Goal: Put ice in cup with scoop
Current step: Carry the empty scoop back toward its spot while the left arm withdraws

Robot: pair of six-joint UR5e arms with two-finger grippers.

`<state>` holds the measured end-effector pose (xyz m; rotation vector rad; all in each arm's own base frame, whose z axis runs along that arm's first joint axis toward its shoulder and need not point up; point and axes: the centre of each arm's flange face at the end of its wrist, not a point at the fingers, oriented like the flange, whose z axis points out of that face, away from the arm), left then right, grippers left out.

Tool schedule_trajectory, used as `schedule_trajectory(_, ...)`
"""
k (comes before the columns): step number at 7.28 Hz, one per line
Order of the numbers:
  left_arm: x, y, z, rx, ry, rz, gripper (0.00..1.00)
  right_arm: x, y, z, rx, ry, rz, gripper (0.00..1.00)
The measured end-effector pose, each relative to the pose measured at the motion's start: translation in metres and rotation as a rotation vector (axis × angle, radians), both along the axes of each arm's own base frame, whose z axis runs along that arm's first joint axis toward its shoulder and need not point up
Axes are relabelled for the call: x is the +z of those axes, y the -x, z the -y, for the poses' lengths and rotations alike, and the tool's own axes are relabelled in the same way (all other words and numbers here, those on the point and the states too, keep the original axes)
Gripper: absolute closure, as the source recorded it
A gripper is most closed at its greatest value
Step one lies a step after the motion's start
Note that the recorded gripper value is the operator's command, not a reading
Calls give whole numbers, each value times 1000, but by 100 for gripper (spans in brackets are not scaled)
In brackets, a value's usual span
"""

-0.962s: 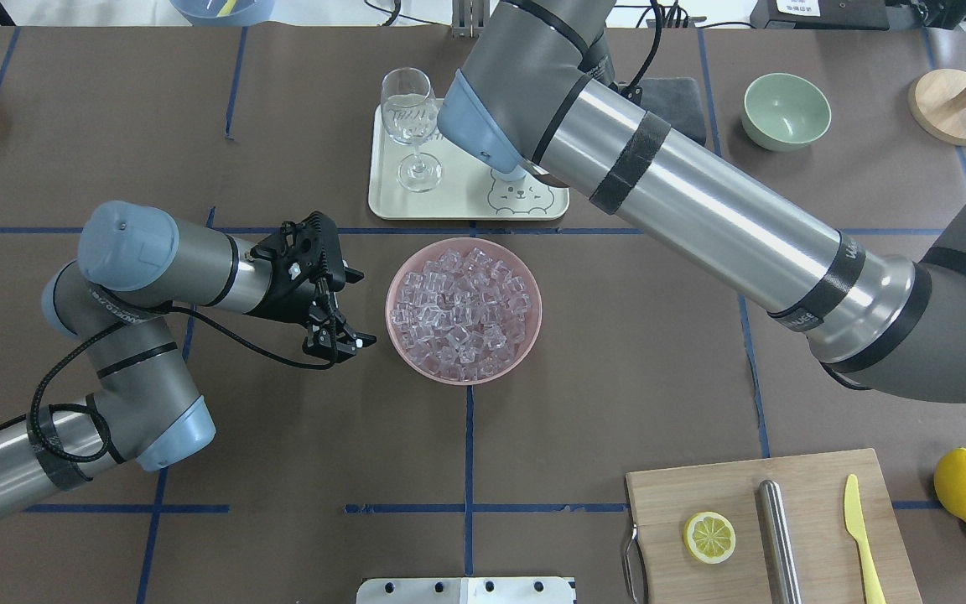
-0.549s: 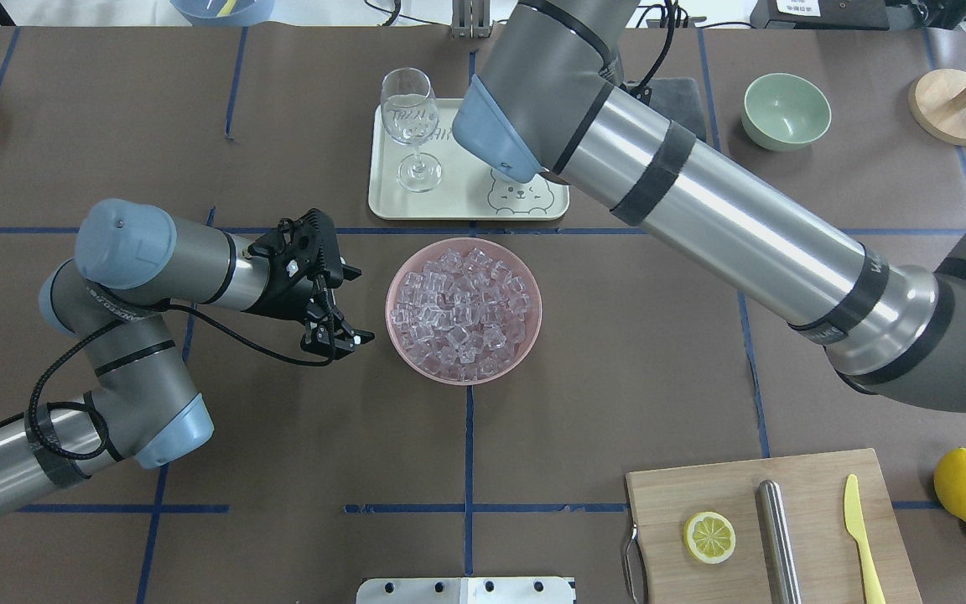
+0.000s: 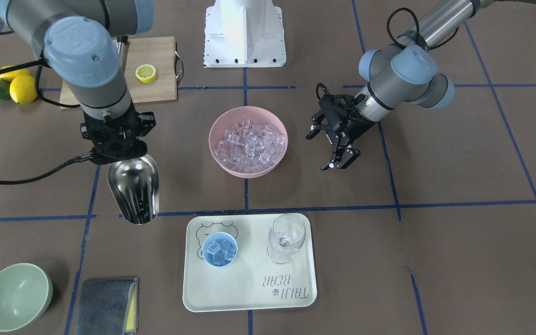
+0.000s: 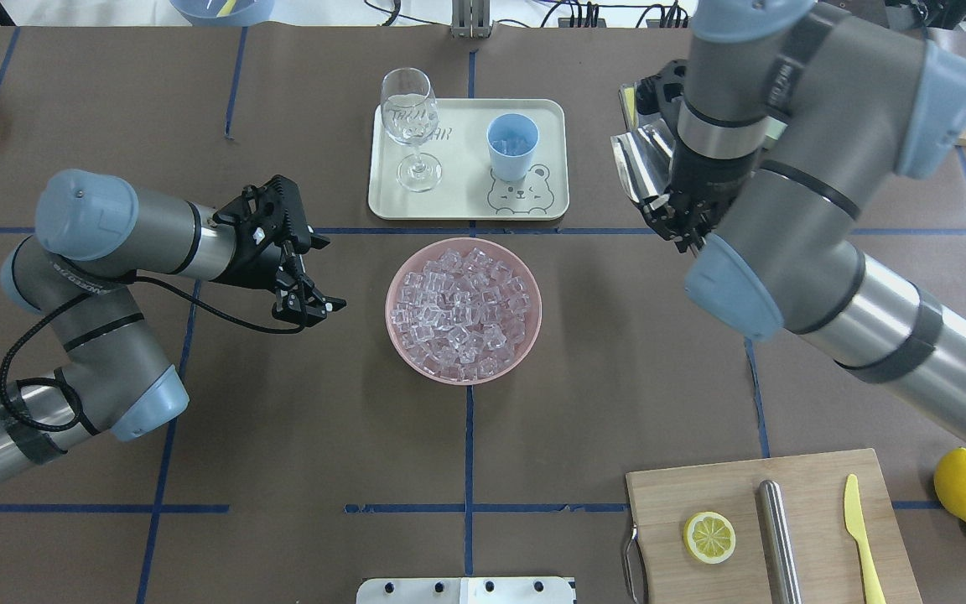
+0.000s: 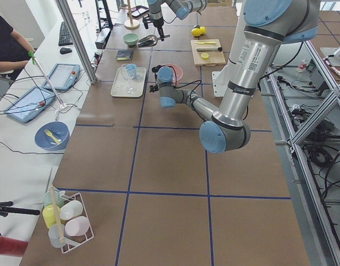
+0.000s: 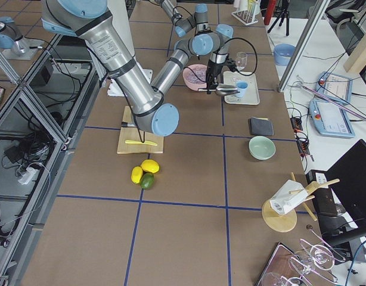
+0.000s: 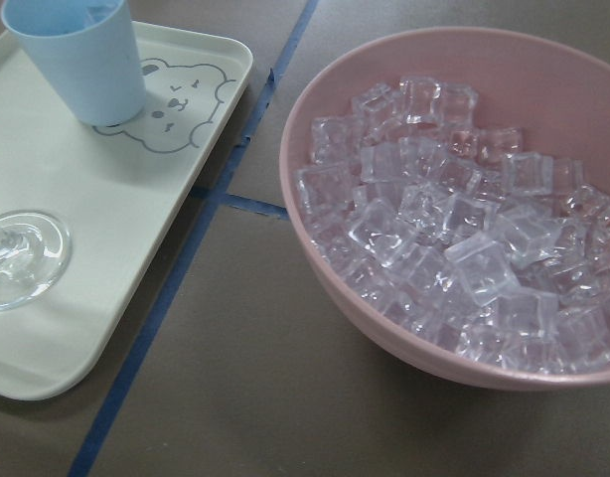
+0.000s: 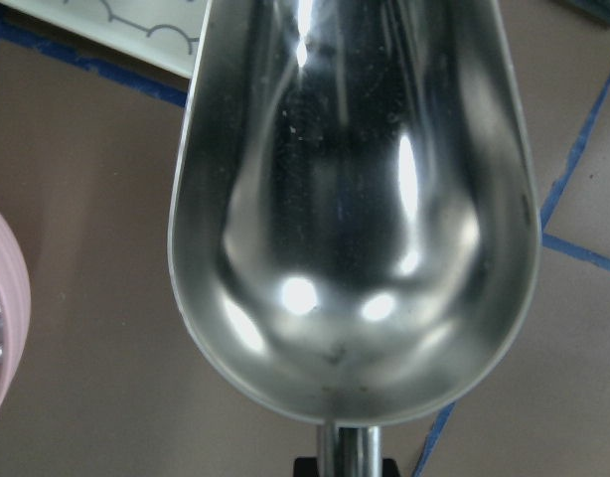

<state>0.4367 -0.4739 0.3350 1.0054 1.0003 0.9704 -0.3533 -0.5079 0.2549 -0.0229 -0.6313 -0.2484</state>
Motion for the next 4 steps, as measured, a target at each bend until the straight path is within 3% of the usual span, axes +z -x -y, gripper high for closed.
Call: schedule_trajectory(4,37,82,29,-105,-9,46,0,93,-71,-57,82,53,-34,100)
